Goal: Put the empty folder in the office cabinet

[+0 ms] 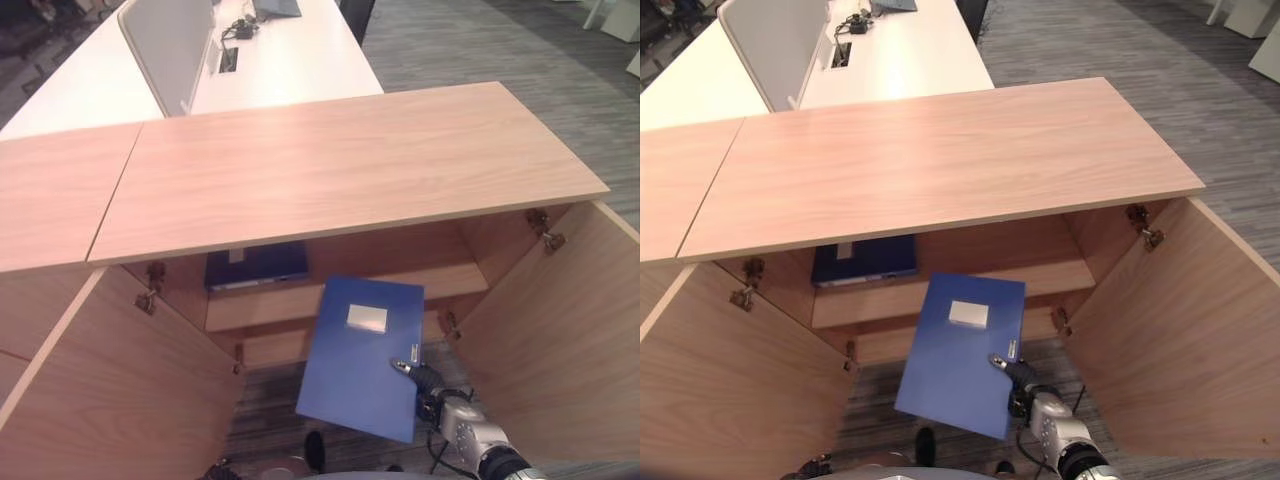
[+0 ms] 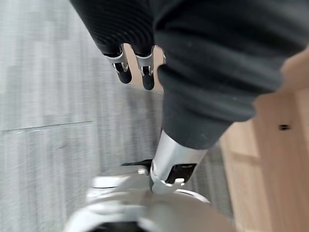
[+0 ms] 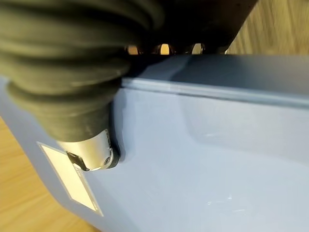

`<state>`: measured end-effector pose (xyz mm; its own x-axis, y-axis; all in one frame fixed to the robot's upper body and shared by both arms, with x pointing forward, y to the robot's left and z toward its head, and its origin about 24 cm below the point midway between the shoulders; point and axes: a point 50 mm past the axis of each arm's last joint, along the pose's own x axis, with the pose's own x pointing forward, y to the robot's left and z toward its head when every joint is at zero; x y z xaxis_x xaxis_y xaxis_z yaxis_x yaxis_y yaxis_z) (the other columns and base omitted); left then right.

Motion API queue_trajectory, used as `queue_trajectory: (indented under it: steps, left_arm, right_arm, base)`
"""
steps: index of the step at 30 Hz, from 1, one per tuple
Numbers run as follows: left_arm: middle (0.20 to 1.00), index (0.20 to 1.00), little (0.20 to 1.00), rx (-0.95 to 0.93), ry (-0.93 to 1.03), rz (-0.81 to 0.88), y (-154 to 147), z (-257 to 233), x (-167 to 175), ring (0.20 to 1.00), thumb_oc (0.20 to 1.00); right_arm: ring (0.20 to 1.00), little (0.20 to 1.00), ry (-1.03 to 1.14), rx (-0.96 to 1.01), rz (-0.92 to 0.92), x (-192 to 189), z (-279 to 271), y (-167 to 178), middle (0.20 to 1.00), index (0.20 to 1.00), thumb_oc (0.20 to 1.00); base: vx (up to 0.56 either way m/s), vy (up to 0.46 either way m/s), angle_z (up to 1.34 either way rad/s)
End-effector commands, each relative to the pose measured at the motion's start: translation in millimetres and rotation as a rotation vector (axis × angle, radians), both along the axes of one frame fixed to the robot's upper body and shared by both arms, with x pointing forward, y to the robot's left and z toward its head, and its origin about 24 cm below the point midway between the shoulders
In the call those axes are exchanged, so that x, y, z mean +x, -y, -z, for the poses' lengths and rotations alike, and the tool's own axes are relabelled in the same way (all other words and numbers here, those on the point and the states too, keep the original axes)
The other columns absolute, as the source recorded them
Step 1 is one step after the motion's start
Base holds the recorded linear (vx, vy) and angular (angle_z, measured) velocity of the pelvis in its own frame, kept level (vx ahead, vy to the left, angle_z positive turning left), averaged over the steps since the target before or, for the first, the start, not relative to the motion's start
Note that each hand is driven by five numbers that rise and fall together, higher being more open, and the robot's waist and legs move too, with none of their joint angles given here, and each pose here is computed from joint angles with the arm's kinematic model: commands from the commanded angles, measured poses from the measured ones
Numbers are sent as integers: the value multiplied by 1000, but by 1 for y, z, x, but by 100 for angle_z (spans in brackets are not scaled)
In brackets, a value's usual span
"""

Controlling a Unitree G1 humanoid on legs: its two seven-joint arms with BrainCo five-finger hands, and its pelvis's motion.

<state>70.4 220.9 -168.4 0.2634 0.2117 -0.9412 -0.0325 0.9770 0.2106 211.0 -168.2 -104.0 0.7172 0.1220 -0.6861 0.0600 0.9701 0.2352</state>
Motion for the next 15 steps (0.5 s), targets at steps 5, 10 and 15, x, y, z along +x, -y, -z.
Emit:
queue_trajectory:
  steps: [5,10,15]
  left_arm:
    - [1000,1000,1000,30,-74,68,-2,3,-13,1000,1000]
    - [1000,1000,1000,36,-89,76,-3,3,-17,1000,1000]
    - [1000,1000,1000,42,-111,77,-6,4,-22,1000,1000]
  right_arm:
    - [200,200,163,199,20,28,-27,-22,200,200,200]
    - [200,200,158,243,27,23,-26,-26,200,200,200]
    - [200,200,171,287,83,26,-29,-27,200,200,200]
  base:
    - [18,46,-58]
    - [7,-31,2]
    - [96,-87,6]
